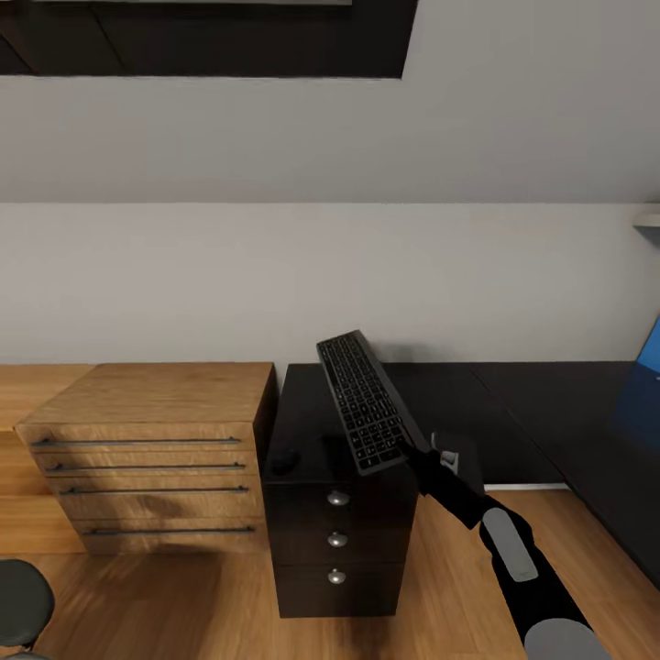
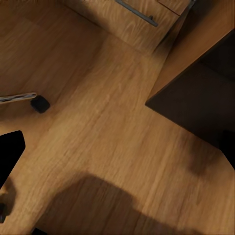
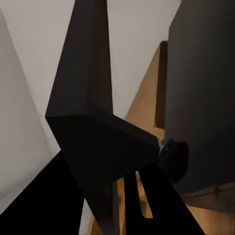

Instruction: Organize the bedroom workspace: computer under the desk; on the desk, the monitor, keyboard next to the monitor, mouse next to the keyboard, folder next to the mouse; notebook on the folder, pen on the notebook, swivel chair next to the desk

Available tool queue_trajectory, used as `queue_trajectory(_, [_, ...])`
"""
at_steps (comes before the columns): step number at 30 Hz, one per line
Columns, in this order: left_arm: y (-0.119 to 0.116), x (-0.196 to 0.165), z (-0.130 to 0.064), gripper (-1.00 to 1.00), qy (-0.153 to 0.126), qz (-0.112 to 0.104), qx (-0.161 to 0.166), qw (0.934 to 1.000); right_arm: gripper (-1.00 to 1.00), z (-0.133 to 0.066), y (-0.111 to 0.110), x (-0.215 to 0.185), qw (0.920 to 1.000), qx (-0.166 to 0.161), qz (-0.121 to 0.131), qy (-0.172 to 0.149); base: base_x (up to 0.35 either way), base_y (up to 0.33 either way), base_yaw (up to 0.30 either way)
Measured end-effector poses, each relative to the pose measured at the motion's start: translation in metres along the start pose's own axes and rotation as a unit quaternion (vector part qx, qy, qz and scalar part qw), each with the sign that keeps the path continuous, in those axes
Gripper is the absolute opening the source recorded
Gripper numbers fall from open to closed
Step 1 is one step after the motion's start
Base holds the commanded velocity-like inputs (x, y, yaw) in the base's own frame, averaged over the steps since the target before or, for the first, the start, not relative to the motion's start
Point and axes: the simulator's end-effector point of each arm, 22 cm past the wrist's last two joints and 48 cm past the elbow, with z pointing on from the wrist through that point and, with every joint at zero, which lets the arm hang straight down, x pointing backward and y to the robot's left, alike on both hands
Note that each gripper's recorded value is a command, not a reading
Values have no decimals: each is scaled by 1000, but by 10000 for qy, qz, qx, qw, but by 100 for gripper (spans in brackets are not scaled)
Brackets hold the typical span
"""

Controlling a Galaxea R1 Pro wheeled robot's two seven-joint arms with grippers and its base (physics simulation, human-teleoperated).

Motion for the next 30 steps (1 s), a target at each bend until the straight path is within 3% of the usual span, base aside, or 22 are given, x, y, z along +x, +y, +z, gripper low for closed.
queue_trajectory(6, [-3, -6, -7, 100, 11, -5, -5, 10000, -100, -20, 48, 11, 9986, -380, -337, 139, 0, 0, 0])
queue_trajectory(12, [-1, -8, -13, 100, 42, 24, -53, 10000, -100, -46, 70, 31, 9957, -857, -259, 241, 0, 0, 0])
queue_trajectory(30, [2, -8, -12, 100, 44, 33, -68, 10000, -100, -48, 73, 34, 9948, -956, -246, 261, 0, 0, -4])
